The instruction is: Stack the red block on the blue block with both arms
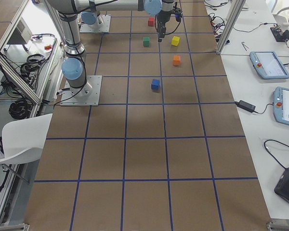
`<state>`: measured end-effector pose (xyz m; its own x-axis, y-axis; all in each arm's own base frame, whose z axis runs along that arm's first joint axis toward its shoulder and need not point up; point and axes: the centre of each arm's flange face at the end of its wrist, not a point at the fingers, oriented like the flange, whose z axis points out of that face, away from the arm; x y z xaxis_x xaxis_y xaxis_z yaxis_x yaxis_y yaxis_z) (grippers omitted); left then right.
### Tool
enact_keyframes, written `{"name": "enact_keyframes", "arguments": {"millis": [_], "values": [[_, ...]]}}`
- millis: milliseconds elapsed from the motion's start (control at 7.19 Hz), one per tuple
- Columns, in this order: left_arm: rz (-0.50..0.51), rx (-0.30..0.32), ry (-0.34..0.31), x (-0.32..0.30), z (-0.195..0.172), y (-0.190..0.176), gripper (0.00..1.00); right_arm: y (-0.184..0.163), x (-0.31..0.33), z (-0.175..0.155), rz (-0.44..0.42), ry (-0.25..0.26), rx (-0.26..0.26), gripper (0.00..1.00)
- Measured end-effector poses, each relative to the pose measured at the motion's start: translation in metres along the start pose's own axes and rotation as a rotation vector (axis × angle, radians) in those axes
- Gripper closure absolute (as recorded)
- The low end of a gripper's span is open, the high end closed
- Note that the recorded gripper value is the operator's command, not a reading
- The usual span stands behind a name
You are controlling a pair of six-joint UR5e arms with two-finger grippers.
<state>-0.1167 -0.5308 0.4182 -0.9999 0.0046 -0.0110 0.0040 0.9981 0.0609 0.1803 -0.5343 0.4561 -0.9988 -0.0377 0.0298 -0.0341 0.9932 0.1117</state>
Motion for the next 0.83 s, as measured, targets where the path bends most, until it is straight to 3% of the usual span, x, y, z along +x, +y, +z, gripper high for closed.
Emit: {"name": "enact_keyframes", "arguments": {"millis": [834], "values": [[0.003, -0.003, -0.001, -0.0001, 0.0013, 0.0006, 0.00, -0.0001, 0.0001, 0.0018, 0.000, 0.003, -0.002, 0.00]]}}
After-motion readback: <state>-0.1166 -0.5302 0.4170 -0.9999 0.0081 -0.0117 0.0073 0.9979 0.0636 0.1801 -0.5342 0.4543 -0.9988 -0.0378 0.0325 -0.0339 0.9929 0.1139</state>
